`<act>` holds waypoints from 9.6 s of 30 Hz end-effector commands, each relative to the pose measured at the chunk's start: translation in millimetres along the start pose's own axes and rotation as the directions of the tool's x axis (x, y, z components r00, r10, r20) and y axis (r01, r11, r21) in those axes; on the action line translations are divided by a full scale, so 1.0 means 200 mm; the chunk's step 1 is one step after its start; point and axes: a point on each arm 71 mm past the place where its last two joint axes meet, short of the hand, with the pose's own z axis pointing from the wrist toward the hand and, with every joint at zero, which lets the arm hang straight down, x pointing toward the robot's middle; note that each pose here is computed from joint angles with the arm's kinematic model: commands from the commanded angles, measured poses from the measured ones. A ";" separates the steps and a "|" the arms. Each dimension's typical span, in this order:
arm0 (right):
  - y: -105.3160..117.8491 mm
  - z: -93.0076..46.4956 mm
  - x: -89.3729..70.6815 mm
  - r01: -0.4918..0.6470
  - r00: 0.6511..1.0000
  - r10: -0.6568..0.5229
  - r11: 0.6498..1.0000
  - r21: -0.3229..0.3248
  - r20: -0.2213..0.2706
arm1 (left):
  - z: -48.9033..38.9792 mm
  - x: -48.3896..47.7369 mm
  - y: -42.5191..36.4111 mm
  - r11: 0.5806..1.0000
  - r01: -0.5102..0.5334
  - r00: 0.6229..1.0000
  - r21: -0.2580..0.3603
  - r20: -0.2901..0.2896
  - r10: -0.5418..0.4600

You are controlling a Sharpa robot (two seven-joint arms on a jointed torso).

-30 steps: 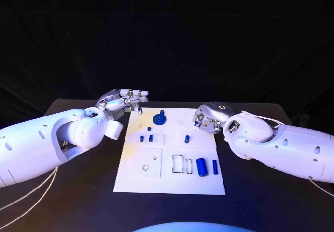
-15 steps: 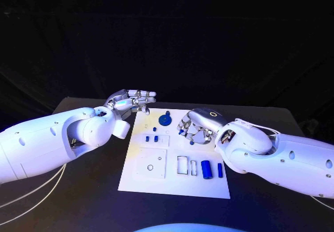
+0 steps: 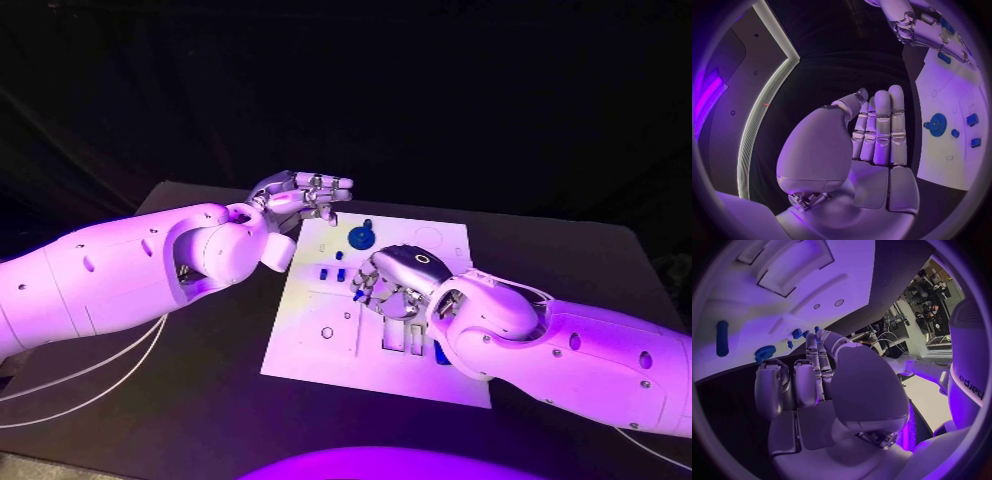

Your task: Assemble the parts on the task board

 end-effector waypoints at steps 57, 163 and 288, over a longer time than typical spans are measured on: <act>-0.01 0.11 0.25 0.022 0.989 -0.018 0.999 0.025 -0.146 | 0.014 0.057 0.004 1.000 0.009 0.999 -0.012 -0.051 -0.010; -0.24 -0.16 -0.30 0.060 0.995 -0.067 0.993 0.106 0.068 | 0.006 0.010 0.013 1.000 0.003 1.000 -0.024 -0.027 -0.003; -0.36 -0.61 -0.14 -0.199 0.979 0.199 0.880 0.430 0.046 | -0.018 -0.065 0.037 1.000 -0.001 1.000 -0.031 0.017 0.002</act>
